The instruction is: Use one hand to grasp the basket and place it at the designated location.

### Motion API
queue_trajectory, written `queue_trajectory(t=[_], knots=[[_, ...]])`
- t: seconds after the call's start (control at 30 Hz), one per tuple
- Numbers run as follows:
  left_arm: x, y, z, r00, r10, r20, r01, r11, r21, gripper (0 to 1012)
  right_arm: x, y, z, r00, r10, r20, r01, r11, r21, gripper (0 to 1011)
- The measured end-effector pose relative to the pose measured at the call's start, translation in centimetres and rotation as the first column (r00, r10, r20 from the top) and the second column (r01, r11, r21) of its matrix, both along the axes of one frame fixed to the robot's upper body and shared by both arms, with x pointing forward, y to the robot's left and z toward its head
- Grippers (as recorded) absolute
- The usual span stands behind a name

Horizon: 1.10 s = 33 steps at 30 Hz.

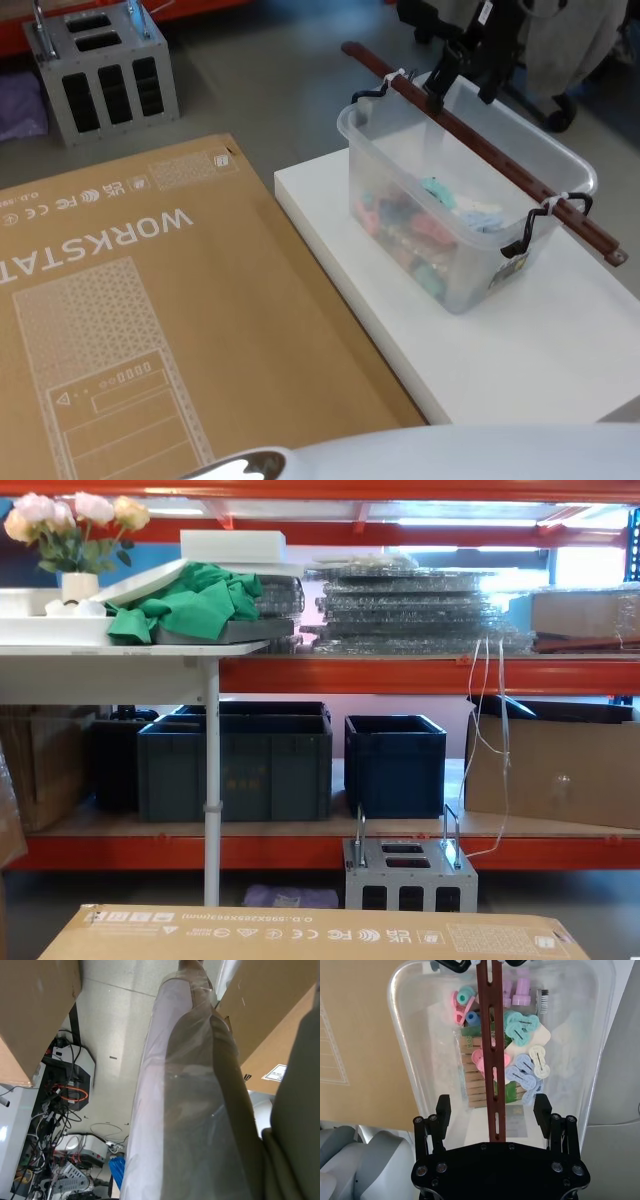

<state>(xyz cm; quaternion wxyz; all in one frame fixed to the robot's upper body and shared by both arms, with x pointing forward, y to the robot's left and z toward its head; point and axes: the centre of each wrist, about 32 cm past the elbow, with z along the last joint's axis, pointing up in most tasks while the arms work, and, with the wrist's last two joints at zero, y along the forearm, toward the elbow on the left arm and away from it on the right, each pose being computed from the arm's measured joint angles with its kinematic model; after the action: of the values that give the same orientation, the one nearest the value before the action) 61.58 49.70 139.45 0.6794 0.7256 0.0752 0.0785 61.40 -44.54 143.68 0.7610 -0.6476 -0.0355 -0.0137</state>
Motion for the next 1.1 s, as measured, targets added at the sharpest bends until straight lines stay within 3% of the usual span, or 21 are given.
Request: queue_trajectory(t=[0.4,0.57,1.1], knots=[[0.0,0.0,0.0,1.0,0.0,0.0,0.0,1.0,0.0,0,1.5,0.6,-2.6,0.997,0.021,-0.073,-0.022,1.0,-0.012,1002],[0.0,0.0,0.0,1.0,0.0,0.0,0.0,1.0,0.0,0,2.6,1.3,-4.5,0.992,0.04,-0.118,-0.042,0.999,-0.013,1001],[0.0,-0.01,0.0,1.0,0.0,0.0,0.0,1.0,0.0,0,3.7,1.6,-6.8,0.984,0.044,-0.174,-0.049,0.998,-0.025,1001]])
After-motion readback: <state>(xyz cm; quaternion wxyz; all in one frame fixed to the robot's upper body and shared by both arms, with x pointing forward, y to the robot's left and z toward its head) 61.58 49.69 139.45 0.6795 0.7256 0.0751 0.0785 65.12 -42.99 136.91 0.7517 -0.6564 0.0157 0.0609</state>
